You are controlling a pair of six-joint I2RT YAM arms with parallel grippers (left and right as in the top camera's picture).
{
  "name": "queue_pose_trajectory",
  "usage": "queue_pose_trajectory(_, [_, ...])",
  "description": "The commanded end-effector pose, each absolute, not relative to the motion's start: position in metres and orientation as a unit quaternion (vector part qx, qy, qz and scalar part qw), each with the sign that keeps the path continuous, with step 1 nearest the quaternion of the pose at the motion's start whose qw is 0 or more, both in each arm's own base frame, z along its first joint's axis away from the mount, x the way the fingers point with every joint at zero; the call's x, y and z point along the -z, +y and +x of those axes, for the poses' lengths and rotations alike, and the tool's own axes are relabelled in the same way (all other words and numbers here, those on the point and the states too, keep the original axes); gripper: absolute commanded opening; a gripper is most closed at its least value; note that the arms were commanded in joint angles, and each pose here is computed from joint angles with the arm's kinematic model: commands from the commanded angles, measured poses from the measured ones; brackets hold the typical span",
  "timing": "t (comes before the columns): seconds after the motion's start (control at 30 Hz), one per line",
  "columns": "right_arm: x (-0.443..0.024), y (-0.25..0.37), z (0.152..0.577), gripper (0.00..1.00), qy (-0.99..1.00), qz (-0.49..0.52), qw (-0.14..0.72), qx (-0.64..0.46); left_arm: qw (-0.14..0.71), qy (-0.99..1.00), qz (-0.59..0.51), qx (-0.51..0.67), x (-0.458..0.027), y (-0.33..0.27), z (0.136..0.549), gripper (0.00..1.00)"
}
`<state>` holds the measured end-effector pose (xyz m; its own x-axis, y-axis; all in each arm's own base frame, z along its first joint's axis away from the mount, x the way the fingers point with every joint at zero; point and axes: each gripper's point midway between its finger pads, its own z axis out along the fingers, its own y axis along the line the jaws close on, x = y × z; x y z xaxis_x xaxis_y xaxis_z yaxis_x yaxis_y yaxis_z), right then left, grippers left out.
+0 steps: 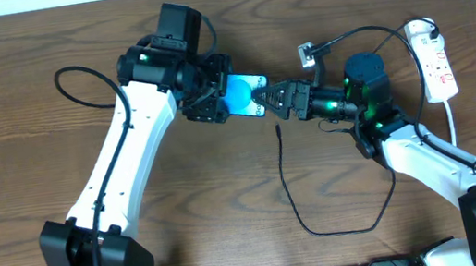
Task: Plug charger to phone and switch on socket
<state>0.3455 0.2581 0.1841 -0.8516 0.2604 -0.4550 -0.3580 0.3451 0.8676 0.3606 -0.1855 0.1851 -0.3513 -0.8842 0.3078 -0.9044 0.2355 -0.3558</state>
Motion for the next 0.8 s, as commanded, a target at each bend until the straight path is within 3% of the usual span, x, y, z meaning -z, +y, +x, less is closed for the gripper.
queue_pose_trajectory(0.0, [-0.188, 0.264, 0.348, 0.98, 0.773, -0.033, 0.278, -0.569, 0.014, -0.786, 0.564, -0.253, -0.193, -0.196, 0.359, 0.07])
queue_pose_trajectory(0.77, [-0.186, 0.275, 0.345, 0.81, 0.776, -0.034, 0.282, -0.563, -0.006, -0.803, 0.545, -0.241, -0.191, -0.216, 0.350, 0.07])
